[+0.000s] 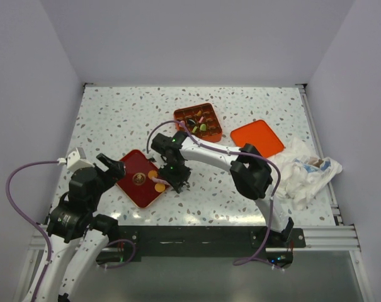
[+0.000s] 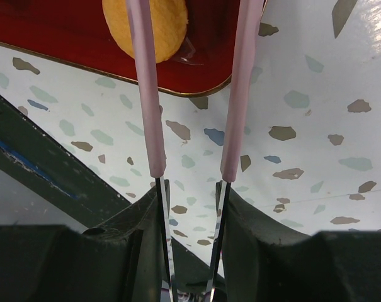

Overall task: Pack the cookies
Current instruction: Pick up the fake cookies from the plate.

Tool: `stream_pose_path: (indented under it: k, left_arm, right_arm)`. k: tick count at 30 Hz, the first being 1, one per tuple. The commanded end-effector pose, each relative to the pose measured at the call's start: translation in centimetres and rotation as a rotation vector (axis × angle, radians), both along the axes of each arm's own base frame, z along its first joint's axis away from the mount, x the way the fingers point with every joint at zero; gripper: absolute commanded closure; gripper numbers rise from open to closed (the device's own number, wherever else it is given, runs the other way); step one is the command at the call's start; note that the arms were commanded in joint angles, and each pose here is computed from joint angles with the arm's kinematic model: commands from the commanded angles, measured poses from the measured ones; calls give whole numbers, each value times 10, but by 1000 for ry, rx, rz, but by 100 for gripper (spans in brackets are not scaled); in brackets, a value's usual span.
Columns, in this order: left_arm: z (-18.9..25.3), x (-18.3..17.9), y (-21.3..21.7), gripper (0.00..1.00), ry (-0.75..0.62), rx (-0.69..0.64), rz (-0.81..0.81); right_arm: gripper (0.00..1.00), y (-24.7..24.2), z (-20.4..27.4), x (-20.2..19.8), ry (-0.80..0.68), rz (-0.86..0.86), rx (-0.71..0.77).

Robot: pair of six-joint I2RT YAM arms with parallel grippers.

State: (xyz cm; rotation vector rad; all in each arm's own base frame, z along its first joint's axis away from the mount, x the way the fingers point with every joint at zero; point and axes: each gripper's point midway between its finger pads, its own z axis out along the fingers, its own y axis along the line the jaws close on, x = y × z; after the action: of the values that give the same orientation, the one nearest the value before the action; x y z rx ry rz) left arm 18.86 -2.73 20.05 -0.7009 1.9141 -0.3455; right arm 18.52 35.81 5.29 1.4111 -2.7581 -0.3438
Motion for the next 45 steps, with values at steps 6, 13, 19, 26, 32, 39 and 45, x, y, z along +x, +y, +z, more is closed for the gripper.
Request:
stream_pose_path:
  k: [6, 13, 19, 26, 32, 39, 45]
  left_arm:
    - [3, 4, -1, 12, -21, 5, -4]
    - [3, 4, -1, 12, -21, 5, -5]
    - [3, 4, -1, 11, -21, 7, -5]
    - [4, 4, -1, 11, -23, 8, -5]
    - [4, 4, -1, 11, -27, 7, -7]
    - [6, 3, -1, 11, -37, 2, -7]
    - [7, 3, -1, 11, -41, 2, -7]
  right_arm:
    - [62, 13, 3, 6, -17, 1, 29]
    - [61, 19, -1, 8, -41, 24, 22]
    - [61, 22, -1, 12, -78, 52, 17]
    - [60, 26, 1, 12, -122, 96, 11]
    - [59, 24, -1, 12, -156, 143, -11]
    - [58, 21, -3, 18, -198, 167, -37]
    - [57, 21, -6, 22, -214, 179, -49]
